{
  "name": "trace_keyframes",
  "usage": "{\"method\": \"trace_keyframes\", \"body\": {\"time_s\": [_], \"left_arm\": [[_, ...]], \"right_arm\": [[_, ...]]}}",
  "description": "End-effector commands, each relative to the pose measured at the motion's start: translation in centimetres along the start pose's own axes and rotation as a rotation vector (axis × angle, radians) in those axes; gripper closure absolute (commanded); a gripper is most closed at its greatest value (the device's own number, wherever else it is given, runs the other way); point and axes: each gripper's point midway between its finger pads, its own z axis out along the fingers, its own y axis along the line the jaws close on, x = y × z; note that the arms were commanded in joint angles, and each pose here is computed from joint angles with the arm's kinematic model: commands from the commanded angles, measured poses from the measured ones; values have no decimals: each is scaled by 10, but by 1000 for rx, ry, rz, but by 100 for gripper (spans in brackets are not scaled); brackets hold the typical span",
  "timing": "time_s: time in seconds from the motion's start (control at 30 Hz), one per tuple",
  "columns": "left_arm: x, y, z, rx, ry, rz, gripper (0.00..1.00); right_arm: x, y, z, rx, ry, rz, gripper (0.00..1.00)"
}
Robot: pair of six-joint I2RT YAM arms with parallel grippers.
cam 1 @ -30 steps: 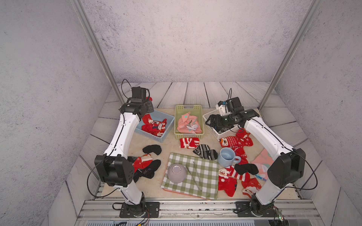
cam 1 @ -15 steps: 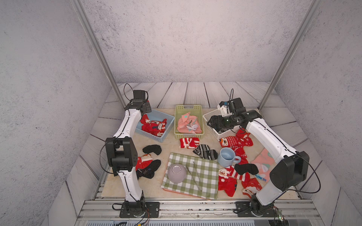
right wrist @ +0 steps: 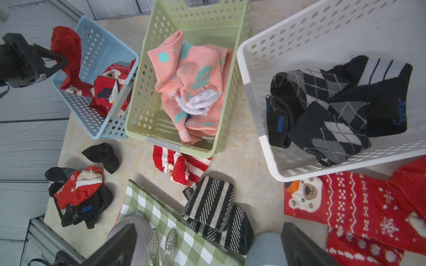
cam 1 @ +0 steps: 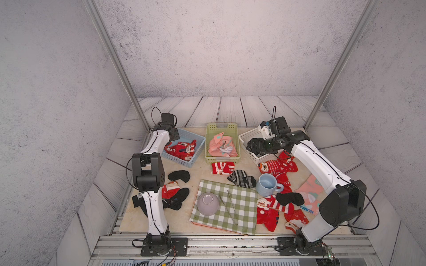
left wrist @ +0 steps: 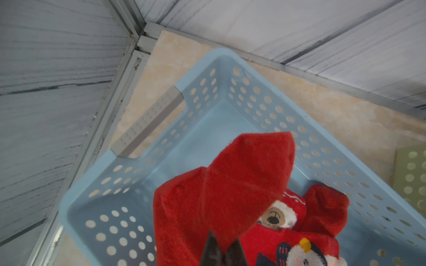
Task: Sort the socks into the basket by color
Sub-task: Place the sock in the bin.
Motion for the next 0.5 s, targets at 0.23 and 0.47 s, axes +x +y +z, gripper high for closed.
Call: {"method": "trace_keyframes", "body": {"time_s": [0.23, 0.47], "left_arm": [[10, -5, 12, 36, 43, -25, 83], [11, -9, 13, 55, 43, -30, 59]], "right_arm": [[9, -5, -17, 35, -10, -2, 1], [12, -6, -20, 42, -11, -9, 1]]}}
